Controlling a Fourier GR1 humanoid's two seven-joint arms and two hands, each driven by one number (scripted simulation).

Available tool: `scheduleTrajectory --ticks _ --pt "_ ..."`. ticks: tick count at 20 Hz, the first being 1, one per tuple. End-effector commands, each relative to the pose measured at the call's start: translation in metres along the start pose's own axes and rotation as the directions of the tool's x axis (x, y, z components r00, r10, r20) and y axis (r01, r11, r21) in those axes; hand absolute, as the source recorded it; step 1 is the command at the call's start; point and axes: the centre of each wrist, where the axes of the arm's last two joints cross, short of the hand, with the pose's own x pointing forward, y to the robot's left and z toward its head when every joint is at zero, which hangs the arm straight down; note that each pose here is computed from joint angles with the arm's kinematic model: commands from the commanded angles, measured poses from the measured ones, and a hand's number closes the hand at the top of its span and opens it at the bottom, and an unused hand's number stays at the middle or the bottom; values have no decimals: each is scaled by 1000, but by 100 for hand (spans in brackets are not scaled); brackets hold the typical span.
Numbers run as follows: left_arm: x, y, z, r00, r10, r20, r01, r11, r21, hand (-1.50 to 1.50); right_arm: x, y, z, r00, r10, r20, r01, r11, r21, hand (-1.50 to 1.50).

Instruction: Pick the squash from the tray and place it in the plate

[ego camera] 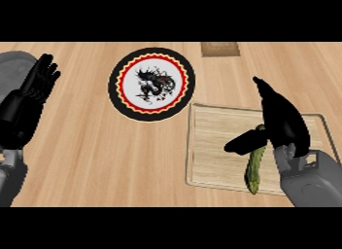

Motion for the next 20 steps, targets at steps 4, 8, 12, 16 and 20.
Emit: scheduleTrajectory --ticks 4,8,12,16,20 --pt "15 -7 -13 1000 3 10 -3 1000 -7 0 23 -18 6 962 182 -205 -142 971 193 -150" --pt "-4 3 3 1000 5 7 -5 1000 3 0 1 -16 5 936 237 -259 -184 959 214 -150" --pt "-4 -10 2 1000 10 18 -10 1000 -5 0 -3 -29 -7 916 263 -304 -214 959 186 -150" --pt "6 0 -6 1000 8 3 -8 1000 -18 0 -13 -8 -17 879 304 -368 -222 943 248 -150" --pt "-6 -7 3 1000 22 6 -22 1000 3 0 -39 1 -12 866 310 -392 -215 939 267 -150"
